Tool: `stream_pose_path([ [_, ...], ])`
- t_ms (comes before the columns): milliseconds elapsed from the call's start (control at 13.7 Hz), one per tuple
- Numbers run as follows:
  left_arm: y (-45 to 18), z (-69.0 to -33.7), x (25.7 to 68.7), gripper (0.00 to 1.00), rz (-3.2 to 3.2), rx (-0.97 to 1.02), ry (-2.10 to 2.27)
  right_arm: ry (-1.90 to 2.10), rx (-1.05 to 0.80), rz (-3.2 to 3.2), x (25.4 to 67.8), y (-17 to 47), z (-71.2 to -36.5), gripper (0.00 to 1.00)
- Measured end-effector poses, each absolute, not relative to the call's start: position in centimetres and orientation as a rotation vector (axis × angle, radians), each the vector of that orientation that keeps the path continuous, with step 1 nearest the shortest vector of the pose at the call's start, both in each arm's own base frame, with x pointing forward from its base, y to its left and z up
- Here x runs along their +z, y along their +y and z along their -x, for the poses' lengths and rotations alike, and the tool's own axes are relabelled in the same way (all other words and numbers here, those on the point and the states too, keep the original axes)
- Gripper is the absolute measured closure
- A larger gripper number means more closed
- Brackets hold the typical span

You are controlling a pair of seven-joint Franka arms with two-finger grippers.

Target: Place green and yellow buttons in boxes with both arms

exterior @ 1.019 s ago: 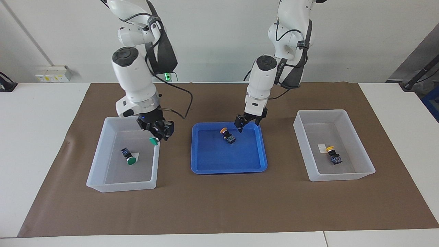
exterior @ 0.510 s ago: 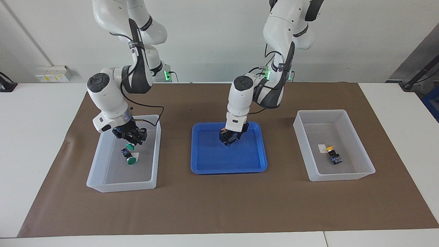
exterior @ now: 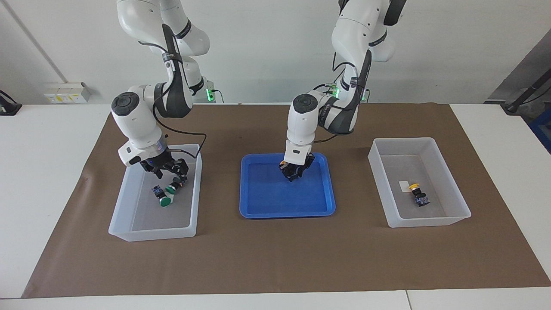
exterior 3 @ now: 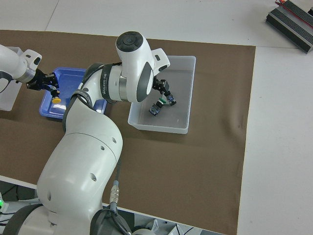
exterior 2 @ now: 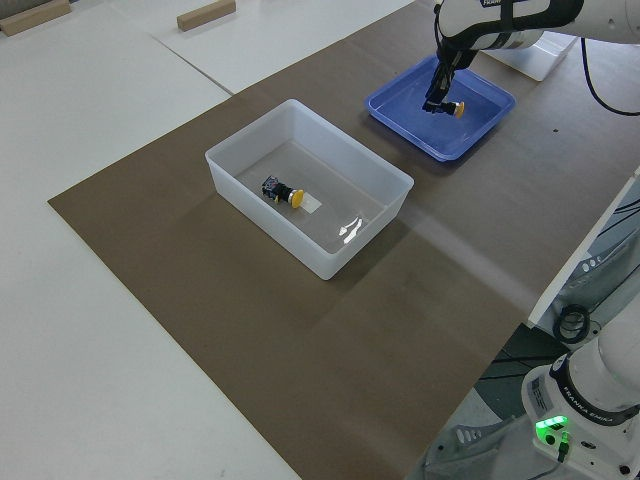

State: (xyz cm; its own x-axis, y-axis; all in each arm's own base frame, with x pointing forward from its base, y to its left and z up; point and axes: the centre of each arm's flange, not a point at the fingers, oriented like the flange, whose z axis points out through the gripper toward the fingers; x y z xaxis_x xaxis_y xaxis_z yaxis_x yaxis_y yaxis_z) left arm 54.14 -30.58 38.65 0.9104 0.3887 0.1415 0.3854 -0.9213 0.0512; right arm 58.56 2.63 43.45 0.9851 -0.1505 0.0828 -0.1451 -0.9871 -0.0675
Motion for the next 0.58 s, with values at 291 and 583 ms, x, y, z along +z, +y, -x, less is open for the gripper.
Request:
stream_pose_path([
  [291, -18.3, -58.7, 42.9, 0.6, -3.096, 0.318, 0.45, 0.261, -0.083, 3.124, 53.8, 1.3, -57.7, 0.0],
  [583, -8.0, -62.0, 43.0, 0.6, -3.111, 0.455, 0.295, 0.326, -0.068, 3.131, 59.9, 0.0, -55.7, 0.0],
])
